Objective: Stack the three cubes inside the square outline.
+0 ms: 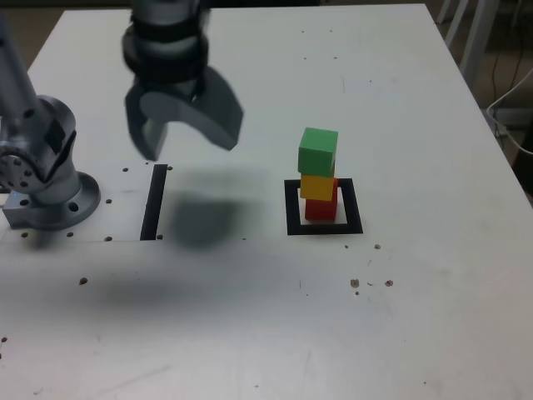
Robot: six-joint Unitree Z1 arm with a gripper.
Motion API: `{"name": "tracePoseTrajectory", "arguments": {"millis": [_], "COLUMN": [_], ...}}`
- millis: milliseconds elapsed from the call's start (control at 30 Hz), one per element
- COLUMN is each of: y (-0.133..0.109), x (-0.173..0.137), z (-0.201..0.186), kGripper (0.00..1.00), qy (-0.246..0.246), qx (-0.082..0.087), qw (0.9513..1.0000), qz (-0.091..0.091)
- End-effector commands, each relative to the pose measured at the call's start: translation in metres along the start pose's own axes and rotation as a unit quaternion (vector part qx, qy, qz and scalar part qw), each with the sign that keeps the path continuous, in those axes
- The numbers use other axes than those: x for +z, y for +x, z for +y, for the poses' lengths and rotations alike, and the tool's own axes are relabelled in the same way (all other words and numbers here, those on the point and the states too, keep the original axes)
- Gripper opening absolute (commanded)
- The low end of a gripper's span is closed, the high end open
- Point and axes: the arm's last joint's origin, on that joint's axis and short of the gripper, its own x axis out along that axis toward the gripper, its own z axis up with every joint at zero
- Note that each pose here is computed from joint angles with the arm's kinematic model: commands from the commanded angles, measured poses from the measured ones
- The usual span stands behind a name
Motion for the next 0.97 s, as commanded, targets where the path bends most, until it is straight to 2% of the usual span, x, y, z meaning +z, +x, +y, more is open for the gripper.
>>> {"name": "tracePoseTrajectory", "arguments": {"millis": [0, 467, 933], "y": [0.007, 0.036, 0.042], "x": [-0.007, -0.017, -0.019], "z": [-0.001, -0.001, -0.002], "kGripper": [0.99, 0.99, 0.99], "qy": [-0.003, -0.017, -0.017], "qx": [-0.005, -0.019, -0.024], "qw": [1.0, 0.9997, 0.9996], "qz": [-0.001, 0.002, 0.004]}}
